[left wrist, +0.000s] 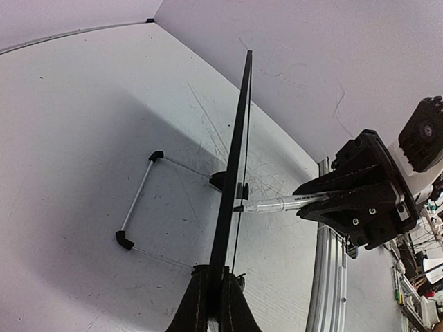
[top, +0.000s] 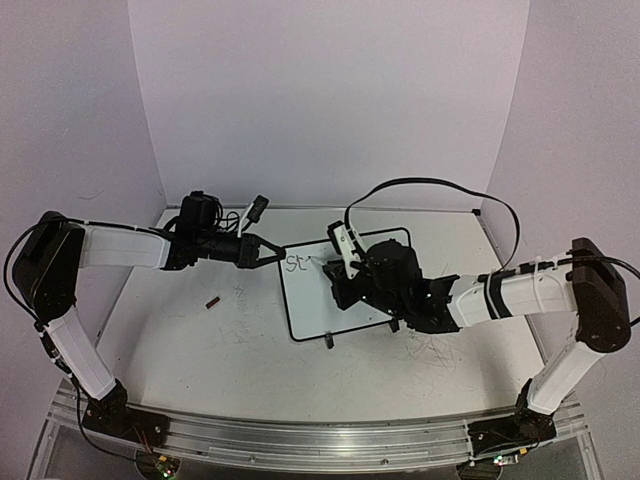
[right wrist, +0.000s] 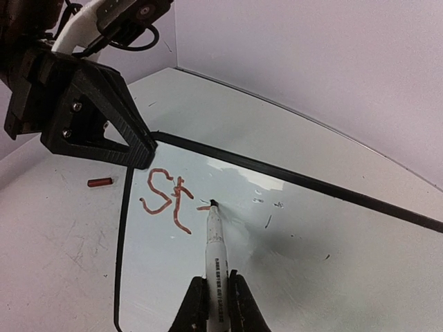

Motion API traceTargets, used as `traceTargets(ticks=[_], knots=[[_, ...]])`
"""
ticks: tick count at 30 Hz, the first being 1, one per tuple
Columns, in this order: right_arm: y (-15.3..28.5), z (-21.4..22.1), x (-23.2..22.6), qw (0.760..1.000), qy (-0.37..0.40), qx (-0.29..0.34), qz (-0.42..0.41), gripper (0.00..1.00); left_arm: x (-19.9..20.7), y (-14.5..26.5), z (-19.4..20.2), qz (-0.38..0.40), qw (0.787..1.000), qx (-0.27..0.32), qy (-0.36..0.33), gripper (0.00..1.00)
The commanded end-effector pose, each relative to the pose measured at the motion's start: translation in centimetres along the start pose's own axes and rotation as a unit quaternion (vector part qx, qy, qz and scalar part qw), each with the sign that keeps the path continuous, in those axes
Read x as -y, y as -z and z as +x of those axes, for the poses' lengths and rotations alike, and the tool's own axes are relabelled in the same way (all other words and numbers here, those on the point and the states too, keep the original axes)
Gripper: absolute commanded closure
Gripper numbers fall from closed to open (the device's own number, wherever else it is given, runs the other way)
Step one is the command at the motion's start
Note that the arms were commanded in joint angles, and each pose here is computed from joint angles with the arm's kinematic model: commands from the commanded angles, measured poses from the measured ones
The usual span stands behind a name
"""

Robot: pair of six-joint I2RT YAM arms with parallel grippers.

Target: Write a sentence on the whiteboard

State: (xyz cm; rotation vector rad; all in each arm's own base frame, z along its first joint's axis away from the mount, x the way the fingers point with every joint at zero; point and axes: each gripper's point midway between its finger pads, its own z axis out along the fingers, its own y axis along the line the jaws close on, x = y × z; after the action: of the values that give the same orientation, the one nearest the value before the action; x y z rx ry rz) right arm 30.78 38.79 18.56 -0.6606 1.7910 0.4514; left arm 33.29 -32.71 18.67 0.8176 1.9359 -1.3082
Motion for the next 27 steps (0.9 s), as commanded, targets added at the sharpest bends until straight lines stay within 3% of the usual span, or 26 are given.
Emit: traceTargets(ticks=[1,27], knots=[[-0.9,-1.2,-0.2,1.0,-0.009,0.015,-0.003,1.0,0.0,0.8,-1.3,-0.018,0.999,0.017,-0.022,1.0],[-0.1,1.0,-0.3,1.0,-0.018,-0.017,-0.011,1.0,0.2,0.9,-1.5,-0.018,0.999,0.019,-0.026,1.0]])
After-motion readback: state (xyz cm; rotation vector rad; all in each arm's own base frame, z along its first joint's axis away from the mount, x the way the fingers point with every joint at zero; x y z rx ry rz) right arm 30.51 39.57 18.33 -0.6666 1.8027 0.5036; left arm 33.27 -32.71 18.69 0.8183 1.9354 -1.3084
